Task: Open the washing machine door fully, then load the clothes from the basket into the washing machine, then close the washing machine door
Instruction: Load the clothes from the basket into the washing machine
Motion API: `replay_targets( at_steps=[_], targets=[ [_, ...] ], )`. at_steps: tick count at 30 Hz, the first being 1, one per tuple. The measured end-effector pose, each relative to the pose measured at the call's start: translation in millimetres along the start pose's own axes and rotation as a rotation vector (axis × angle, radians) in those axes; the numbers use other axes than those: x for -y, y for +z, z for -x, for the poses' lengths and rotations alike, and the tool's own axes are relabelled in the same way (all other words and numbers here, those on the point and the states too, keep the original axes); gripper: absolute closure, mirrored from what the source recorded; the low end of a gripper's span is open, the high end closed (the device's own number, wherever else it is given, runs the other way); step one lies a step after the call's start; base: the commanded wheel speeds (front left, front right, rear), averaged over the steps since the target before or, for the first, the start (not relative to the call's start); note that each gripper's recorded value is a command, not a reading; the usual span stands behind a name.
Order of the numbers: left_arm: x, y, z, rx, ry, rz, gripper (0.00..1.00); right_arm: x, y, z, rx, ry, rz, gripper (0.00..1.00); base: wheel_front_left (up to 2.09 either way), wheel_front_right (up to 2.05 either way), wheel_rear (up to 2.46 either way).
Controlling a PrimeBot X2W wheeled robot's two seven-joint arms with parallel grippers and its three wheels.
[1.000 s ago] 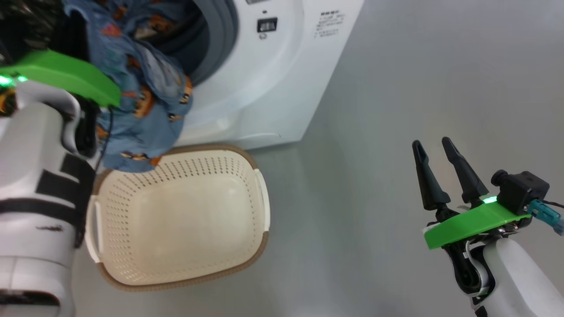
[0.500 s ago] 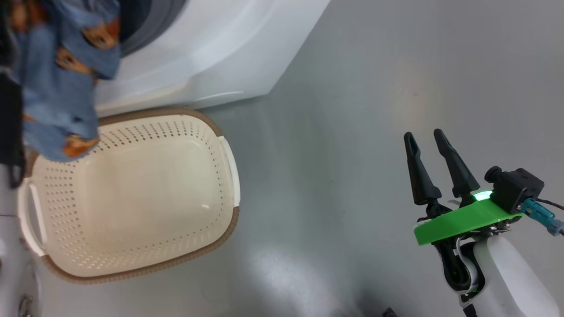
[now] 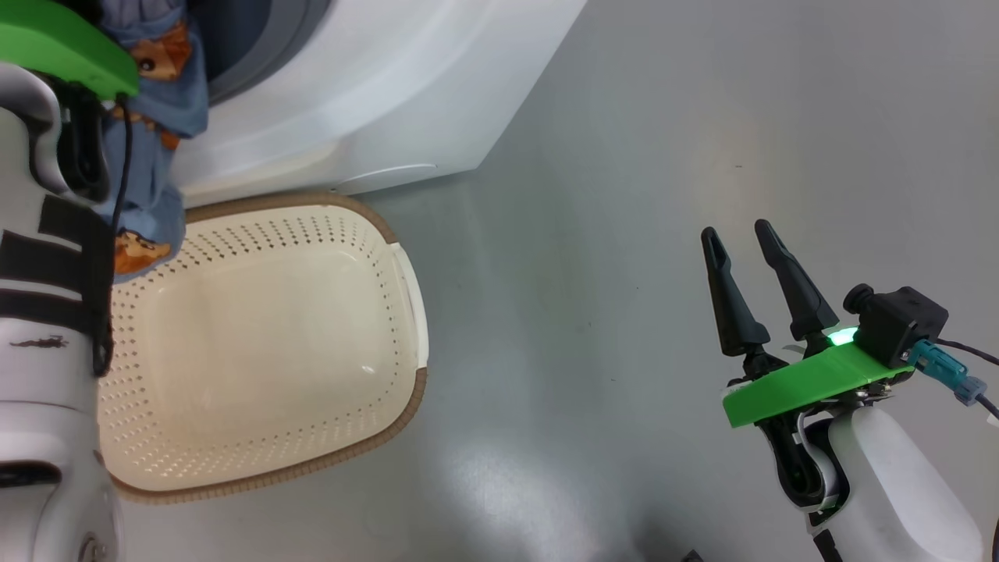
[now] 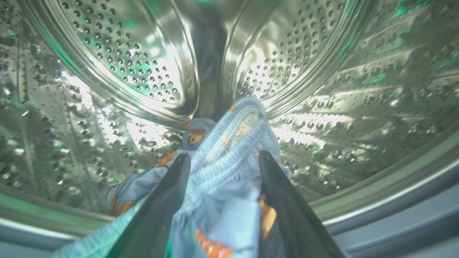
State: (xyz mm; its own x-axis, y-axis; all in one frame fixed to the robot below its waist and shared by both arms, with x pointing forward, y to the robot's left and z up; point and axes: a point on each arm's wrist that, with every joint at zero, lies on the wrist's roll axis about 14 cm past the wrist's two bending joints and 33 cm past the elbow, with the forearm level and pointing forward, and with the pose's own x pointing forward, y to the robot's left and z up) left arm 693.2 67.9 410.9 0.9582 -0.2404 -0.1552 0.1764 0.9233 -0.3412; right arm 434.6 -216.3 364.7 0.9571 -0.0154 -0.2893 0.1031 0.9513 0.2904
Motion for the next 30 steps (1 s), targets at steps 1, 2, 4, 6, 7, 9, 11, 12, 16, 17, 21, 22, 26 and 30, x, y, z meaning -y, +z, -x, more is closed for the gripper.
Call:
replay_targets(
  at_steps=[1, 2, 4, 6, 7, 9, 11, 12, 16, 17, 21, 22, 26, 30],
  targets=[
    [-1.0, -1.4, 0.9, -0.013, 0.004, -0.006, 0.0, -0.8, 0.6, 0.2, 0.001, 0.002, 0.0, 0.0, 0.0, 0.0, 0.0],
    [-0.1, -1.7, 1.7, -0.023, 0.001, -0.016, 0.0, -1.3, 1.6, 0.5, 0.003, 0.004, 0.0, 0.0, 0.0, 0.0, 0.0],
    [2.3, -1.8, 3.3, -0.041, -0.005, -0.028, 0.0, -2.3, 3.3, 1.2, 0.007, 0.006, -0.001, 0.0, 0.0, 0.0, 0.0],
    [2.6, -2.5, 5.9, -0.064, -0.002, -0.036, 0.0, -4.2, 5.8, 1.9, 0.013, 0.011, -0.002, 0.0, 0.0, 0.0, 0.0],
    [2.2, -2.8, 7.7, -0.07, 0.002, -0.037, 0.0, -5.4, 7.4, 2.1, 0.017, 0.015, -0.002, 0.0, 0.0, 0.0, 0.0],
    [2.6, -0.3, 10.9, -0.075, 0.003, -0.038, 0.0, -7.6, 11.4, 2.7, 0.027, 0.021, -0.003, 0.0, 0.0, 0.0, 0.0],
    [5.3, 7.2, 13.4, -0.06, -0.004, -0.044, 0.0, -9.3, 15.7, 3.7, 0.037, 0.026, -0.003, 0.0, 0.0, 0.0, 0.0],
    [6.6, 11.8, 14.7, -0.049, -0.005, -0.046, 0.0, -10.0, 17.6, 4.3, 0.042, 0.028, -0.003, 0.0, 0.0, 0.0, 0.0],
    [8.5, 22.0, 25.4, -0.025, -0.005, -0.05, 0.0, -13.4, 27.2, 6.2, 0.064, 0.042, 0.0, 0.0, 0.0, 0.0, 0.0],
    [9.3, 21.4, 29.7, -0.027, -0.006, -0.054, 0.0, -14.7, 29.8, 6.7, 0.07, 0.047, 0.002, 0.0, 0.0, 0.0, 0.0],
    [16.7, 17.5, 44.3, -0.032, -0.023, -0.056, 0.0, -18.0, 36.4, 7.9, 0.083, 0.063, 0.004, 0.0, 0.0, 0.0, 0.0],
    [20.3, 18.8, 49.1, -0.024, -0.033, -0.055, 0.0, -19.5, 38.5, 8.3, 0.088, 0.068, -0.001, 0.0, 0.0, 0.0, 0.0],
    [26.5, 29.5, 70.5, 0.017, -0.057, -0.062, 0.0, -31.5, 47.0, 9.9, 0.109, 0.101, -0.017, 0.0, 0.0, 0.0, 0.0],
    [30.9, 30.5, 98.3, 0.035, -0.078, -0.08, 0.0, -42.8, 55.3, 13.2, 0.128, 0.134, -0.022, 0.0, 0.0, 0.0, 0.0]
  ],
)
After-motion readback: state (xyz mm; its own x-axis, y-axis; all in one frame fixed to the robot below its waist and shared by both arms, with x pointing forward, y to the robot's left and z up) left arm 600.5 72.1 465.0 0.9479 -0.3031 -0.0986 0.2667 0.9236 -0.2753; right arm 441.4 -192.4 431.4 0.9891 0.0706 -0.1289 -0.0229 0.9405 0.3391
